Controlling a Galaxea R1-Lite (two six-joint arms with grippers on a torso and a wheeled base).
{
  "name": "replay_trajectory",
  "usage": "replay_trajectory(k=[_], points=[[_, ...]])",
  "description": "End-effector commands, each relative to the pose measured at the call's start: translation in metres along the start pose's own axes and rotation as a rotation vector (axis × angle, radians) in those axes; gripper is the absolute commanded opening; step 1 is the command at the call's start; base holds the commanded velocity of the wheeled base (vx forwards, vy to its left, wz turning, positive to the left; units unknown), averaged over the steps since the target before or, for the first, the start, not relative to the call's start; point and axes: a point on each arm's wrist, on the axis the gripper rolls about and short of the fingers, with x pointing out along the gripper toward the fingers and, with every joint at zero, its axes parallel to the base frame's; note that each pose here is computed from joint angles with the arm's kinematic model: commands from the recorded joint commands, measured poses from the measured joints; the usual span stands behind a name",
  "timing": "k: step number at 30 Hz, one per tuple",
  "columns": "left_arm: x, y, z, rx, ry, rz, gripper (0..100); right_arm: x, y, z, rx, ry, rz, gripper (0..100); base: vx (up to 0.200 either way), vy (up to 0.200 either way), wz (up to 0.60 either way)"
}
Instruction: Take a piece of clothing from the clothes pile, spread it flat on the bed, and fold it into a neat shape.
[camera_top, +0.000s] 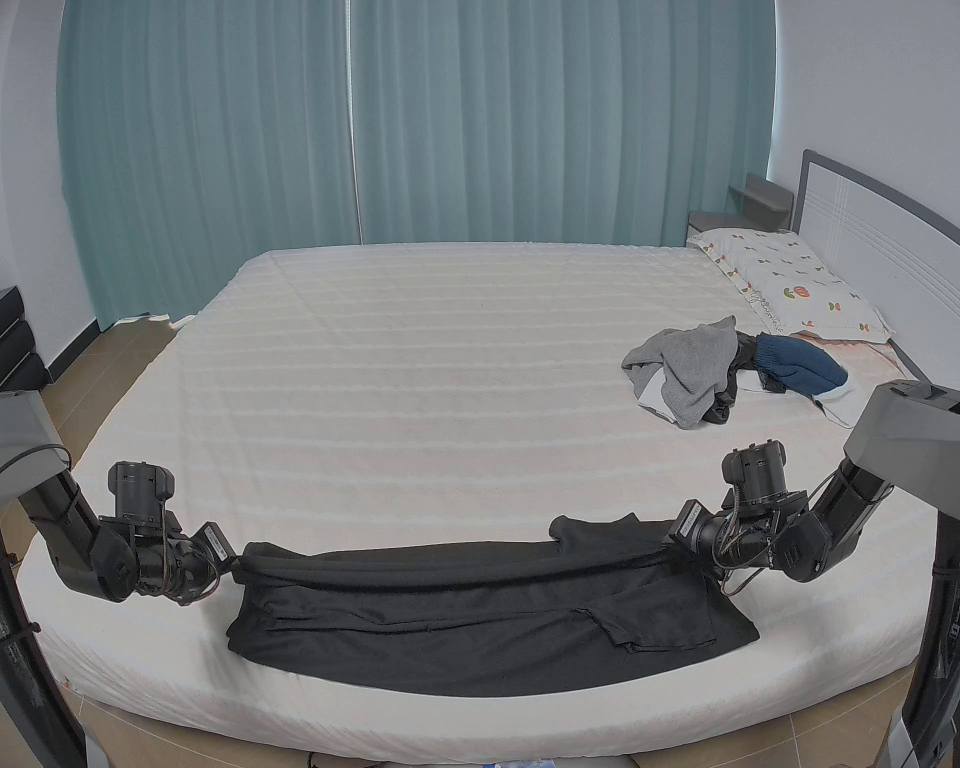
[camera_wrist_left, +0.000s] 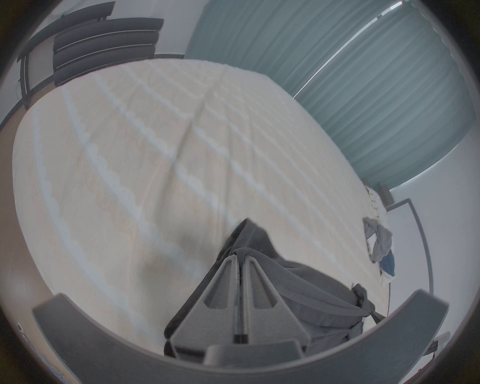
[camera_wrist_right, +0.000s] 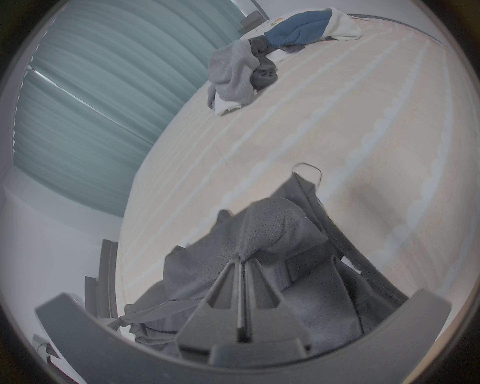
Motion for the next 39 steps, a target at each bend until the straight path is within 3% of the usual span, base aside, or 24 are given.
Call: replay_trajectory(k=[1, 6, 21, 22, 23, 24, 33, 39], points=[[0.009, 0.006, -0.010, -0.002, 0.049, 0.030, 0, 0.005, -0.006, -0.008, -0.007, 0.028, -0.023, 0, 0.000, 0.000, 0.00], [0.008, 0.009, -0.014, -0.007, 0.091, 0.061, 0, 0.003, -0.010, -0.018, -0.050, 0.060, -0.039, 0, 0.000, 0.000, 0.00], [0.006, 0.011, -0.018, -0.013, 0.132, 0.091, 0, 0.004, -0.015, -0.023, -0.052, 0.078, -0.059, 0, 0.000, 0.000, 0.00], [0.006, 0.011, -0.019, -0.012, 0.133, 0.093, 0, 0.004, -0.015, -0.023, -0.052, 0.079, -0.058, 100, 0.000, 0.000, 0.00], [0.006, 0.011, -0.018, -0.012, 0.133, 0.093, 0, 0.004, -0.014, -0.023, -0.051, 0.078, -0.056, 100, 0.000, 0.000, 0.00], [0.006, 0.011, -0.018, -0.013, 0.133, 0.093, 100, 0.003, -0.013, -0.022, -0.049, 0.074, -0.051, 100, 0.000, 0.000, 0.00], [-0.013, 0.004, -0.003, -0.032, 0.072, 0.061, 100, -0.031, 0.004, 0.013, -0.020, -0.044, 0.033, 100, 0.000, 0.000, 0.00], [-0.009, -0.005, 0.011, -0.067, 0.029, 0.026, 100, -0.035, -0.001, 0.035, 0.015, -0.085, 0.061, 100, 0.000, 0.000, 0.00]])
